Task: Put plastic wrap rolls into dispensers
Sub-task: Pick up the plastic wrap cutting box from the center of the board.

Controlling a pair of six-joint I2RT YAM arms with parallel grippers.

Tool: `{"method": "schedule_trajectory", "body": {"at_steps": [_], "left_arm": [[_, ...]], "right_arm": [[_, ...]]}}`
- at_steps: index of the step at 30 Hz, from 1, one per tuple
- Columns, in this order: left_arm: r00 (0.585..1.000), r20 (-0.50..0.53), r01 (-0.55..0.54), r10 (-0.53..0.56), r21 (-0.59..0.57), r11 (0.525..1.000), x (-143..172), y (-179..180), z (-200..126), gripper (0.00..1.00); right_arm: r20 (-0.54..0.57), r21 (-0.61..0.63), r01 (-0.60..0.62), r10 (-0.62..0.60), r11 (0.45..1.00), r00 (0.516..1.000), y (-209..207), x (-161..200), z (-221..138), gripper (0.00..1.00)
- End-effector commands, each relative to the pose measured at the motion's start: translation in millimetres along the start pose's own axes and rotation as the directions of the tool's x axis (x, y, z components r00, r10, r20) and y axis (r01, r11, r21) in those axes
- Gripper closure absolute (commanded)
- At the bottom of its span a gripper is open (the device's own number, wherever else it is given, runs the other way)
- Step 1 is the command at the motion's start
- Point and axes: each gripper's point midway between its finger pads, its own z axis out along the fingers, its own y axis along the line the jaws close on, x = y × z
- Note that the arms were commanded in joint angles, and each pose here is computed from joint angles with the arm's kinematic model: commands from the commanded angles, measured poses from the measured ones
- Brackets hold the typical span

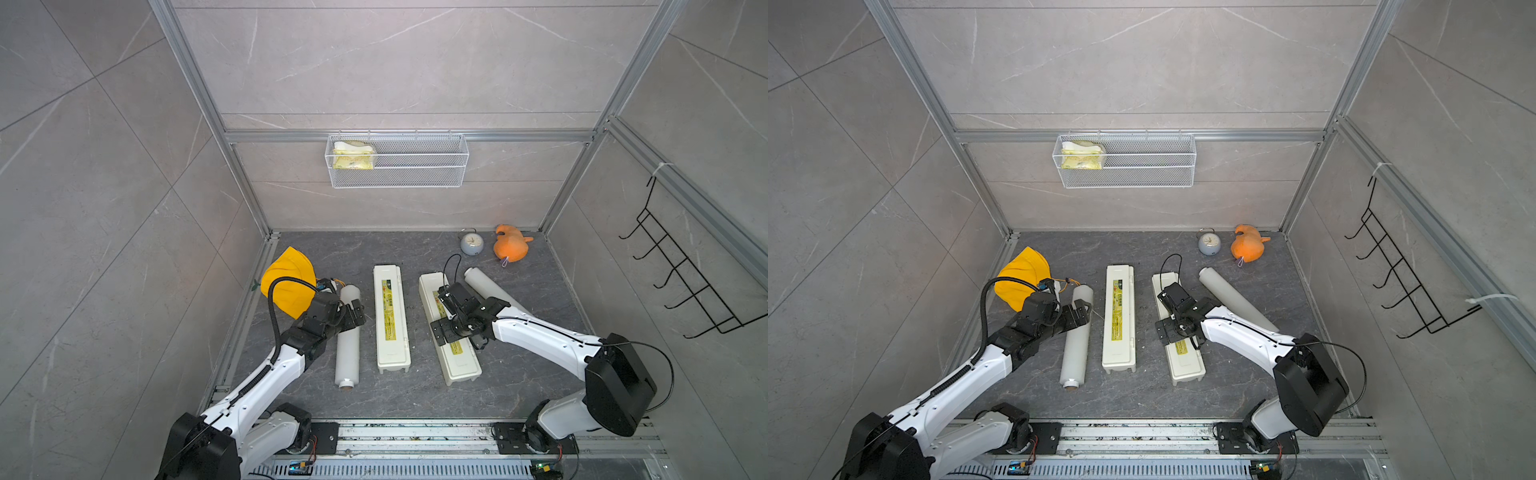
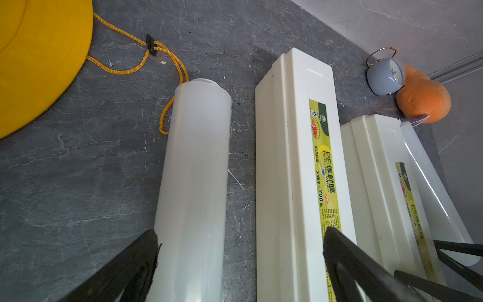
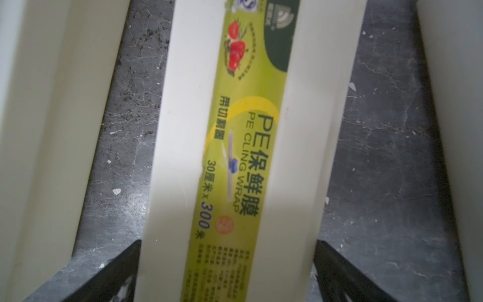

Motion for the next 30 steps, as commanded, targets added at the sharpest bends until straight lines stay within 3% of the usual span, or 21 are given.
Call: {"method": "schedule_trajectory", "body": {"at_steps": [1, 12, 20, 30], "left_arm": [[1.000, 0.001, -0.002, 0.002, 0.036, 0.999, -2.2, -9.1, 1.2, 0.01], [1.000, -0.023, -0.009, 0.010, 0.038, 0.999, 0.7, -10.9, 6.3, 0.01], [1.000, -0.023, -0.015, 0.016, 0.062, 0.998, -5.8, -20.0, 5.8, 0.01], [0.999, -0.018, -0.041, 0.046, 0.189, 0.981, -29.4, -59.9, 0.0, 0.01]], "right_arm": [[-0.094, -0.014, 0.009, -0.011, 1.000, 0.996, 2.1, 10.0, 8.6, 0.00], [-0.234, -0.008, -0.019, 0.016, 1.000, 0.972, 5.7, 16.0, 35.7, 0.00], [-0.126, -0.086, -0.062, 0.051, 0.994, 0.991, 5.9, -1.5, 19.8, 0.07], [0.045, -0.332, -0.132, 0.155, 0.934, 0.987, 4.5, -23.5, -36.2, 0.12]]}}
